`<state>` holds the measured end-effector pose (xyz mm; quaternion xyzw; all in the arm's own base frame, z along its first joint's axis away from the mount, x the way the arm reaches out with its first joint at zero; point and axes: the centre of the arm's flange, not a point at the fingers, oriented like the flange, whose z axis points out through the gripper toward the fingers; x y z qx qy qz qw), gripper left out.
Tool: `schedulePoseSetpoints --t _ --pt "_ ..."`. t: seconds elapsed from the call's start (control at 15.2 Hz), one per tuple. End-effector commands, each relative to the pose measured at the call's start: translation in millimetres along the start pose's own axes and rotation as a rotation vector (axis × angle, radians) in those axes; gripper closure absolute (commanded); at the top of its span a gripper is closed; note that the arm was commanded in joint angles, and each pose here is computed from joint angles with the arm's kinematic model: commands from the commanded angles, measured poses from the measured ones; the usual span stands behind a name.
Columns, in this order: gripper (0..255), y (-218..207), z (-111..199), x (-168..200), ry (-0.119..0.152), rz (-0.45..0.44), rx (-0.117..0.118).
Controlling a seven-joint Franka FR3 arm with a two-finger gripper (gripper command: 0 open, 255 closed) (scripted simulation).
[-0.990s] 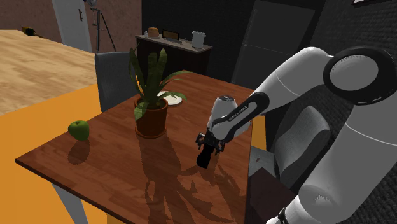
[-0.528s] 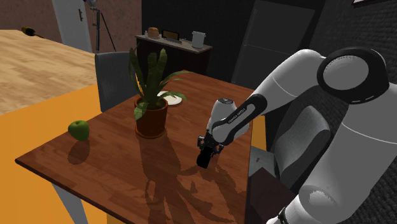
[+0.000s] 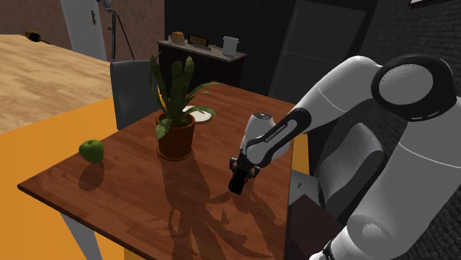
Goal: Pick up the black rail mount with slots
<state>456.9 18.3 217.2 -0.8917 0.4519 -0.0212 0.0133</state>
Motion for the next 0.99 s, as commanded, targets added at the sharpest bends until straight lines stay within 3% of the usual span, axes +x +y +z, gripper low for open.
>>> schedulePoseSetpoints --t 0.0,0.92 --pt "255 -0.5 -9.1 0.5 0.000 0.000 0.000" --pt "255 -3.3 -73.2 2.1 0.000 0.000 0.000"
